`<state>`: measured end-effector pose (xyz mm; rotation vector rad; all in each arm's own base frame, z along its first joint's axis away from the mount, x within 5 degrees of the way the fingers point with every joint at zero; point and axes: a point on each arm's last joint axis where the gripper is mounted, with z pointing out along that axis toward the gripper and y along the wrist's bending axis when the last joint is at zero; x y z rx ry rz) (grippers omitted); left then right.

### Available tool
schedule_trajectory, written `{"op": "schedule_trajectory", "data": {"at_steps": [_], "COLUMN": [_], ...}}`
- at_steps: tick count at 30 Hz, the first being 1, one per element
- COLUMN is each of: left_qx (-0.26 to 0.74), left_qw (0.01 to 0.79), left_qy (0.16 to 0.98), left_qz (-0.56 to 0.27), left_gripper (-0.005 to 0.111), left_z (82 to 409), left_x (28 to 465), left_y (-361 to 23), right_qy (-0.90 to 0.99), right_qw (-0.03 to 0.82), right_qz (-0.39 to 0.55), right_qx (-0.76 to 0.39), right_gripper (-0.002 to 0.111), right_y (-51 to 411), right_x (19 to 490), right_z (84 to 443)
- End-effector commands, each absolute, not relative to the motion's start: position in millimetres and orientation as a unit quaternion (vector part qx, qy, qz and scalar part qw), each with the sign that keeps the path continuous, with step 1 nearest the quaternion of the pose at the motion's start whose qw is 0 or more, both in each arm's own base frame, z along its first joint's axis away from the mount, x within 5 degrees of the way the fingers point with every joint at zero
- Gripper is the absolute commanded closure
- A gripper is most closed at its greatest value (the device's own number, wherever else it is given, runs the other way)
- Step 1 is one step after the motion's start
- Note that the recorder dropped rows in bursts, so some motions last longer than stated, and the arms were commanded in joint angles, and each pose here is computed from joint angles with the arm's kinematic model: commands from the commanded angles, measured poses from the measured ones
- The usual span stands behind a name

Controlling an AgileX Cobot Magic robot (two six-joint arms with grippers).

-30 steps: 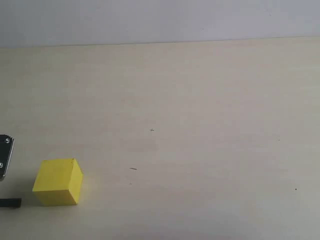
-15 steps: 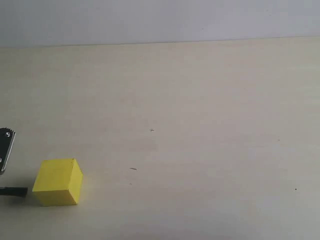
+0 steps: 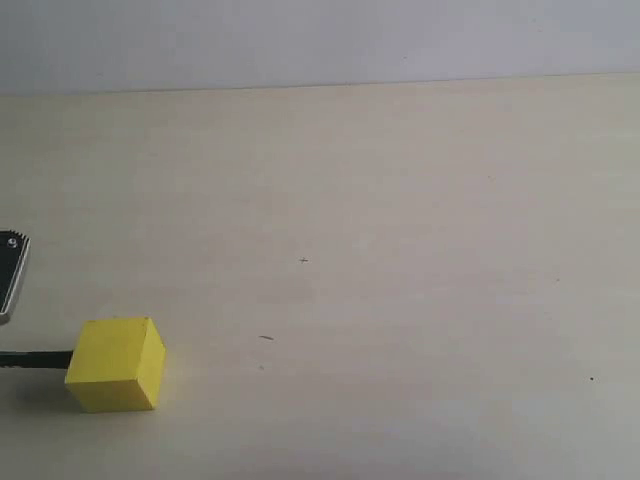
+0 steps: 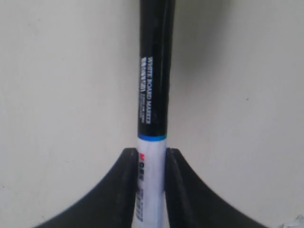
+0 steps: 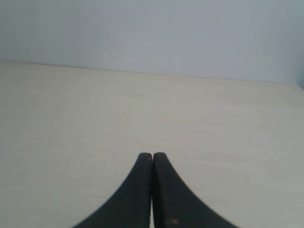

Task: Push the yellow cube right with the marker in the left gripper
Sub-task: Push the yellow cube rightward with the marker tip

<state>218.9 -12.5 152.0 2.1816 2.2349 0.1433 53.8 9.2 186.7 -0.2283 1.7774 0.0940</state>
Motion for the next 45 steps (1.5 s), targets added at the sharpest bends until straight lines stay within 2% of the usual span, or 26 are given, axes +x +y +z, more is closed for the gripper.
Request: {"op": "schedule_trajectory", "data": {"at_steps": [1,10,13,18,28,33,37,41,45], "left_qx": [0.702,0.698,0.696,0.738,0.695,0.71,0.753,0.707,0.698], "left_qw": [0.005,-0.018,0.011,0.031,0.005,0.067,0.065,0.041,0.007], "left_qy": [0.71,0.715,0.718,0.675,0.719,0.7,0.655,0.704,0.715], "left_qz": [0.051,0.037,0.016,0.013,0.033,0.026,0.023,0.046,0.044], "left_gripper": [0.107,0.107,0.107,0.107,0.107,0.107,0.107,0.107,0.107], "left_z": [153.3,153.2,155.5,159.0,159.0,159.8,157.5,154.6,154.3], "left_x": [220.3,215.5,217.3,214.7,217.7,217.7,205.5,209.2,206.5], "left_y": [-10.9,-10.1,-29.6,-66.4,-46.6,-79.5,-108.7,-98.7,-90.2], "right_qy": [0.771,0.771,0.771,0.771,0.772,0.772,0.772,0.772,0.772], "right_qw": [0.628,0.628,0.628,0.628,0.626,0.626,0.626,0.626,0.626], "right_qz": [0.041,0.041,0.041,0.041,0.04,0.04,0.04,0.04,0.04], "right_qx": [-0.102,-0.102,-0.102,-0.102,-0.102,-0.102,-0.102,-0.102,-0.102], "right_gripper": [0.108,0.108,0.108,0.108,0.108,0.108,0.108,0.108,0.108], "right_y": [9.4,9.4,9.4,9.4,9.3,9.3,9.3,9.3,9.3], "right_x": [53.7,53.7,53.7,53.7,53.6,53.6,53.6,53.6,53.6], "right_z": [186.3,186.3,186.3,186.3,185.8,185.8,185.8,185.8,185.8]}}
